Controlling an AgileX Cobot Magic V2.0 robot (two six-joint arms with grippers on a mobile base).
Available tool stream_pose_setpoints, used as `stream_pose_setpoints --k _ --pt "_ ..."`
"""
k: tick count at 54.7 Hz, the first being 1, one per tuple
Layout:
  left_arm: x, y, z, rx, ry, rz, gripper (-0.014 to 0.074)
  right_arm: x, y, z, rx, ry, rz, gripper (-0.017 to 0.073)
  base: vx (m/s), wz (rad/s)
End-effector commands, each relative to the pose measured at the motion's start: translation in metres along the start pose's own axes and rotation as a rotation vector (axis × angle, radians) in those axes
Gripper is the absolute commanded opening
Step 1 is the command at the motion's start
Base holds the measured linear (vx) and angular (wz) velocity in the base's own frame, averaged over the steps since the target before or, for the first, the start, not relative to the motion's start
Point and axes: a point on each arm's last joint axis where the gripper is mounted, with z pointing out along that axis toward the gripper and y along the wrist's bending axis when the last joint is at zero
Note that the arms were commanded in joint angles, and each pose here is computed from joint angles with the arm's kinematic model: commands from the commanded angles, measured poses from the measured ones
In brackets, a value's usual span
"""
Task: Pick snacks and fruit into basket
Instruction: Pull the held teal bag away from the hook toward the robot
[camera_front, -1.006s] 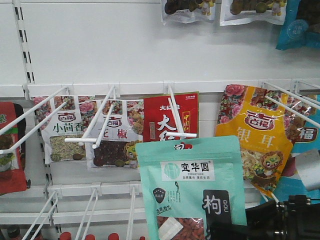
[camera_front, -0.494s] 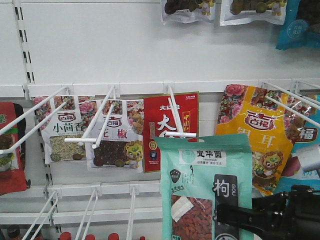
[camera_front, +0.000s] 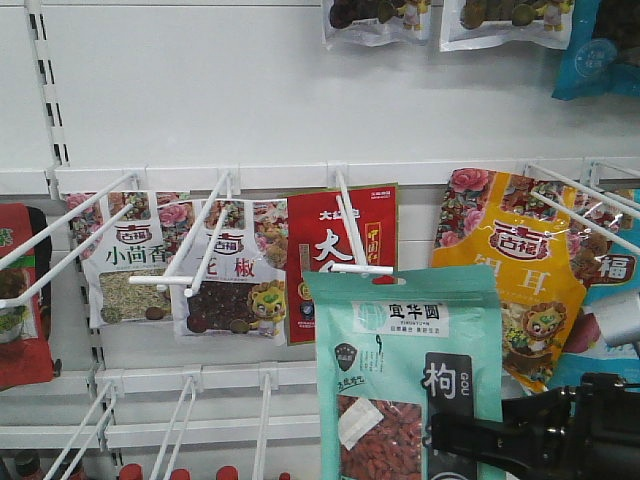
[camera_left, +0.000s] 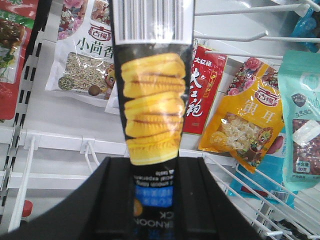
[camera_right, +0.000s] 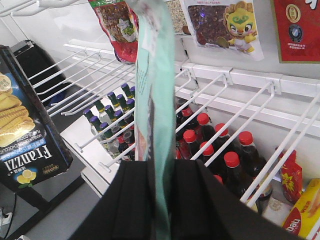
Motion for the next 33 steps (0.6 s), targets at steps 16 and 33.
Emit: stream_pose_setpoints --k 16,33 --pt "-0.0169 -0.0078 -0.0008 0.058 -0.102 -0.003 0.0003 -0.0129 0.0075 -0.0062 -0.005 -0.066 -0.019 -0.0010 0.00 0.00" --pt "-0.0169 -0.0078 -0.0008 0.058 -0.102 -0.003 0.0003 -0.0133 0.0067 -0.0062 0.004 -0.070 -0.021 -0.0010 0.00 0.00"
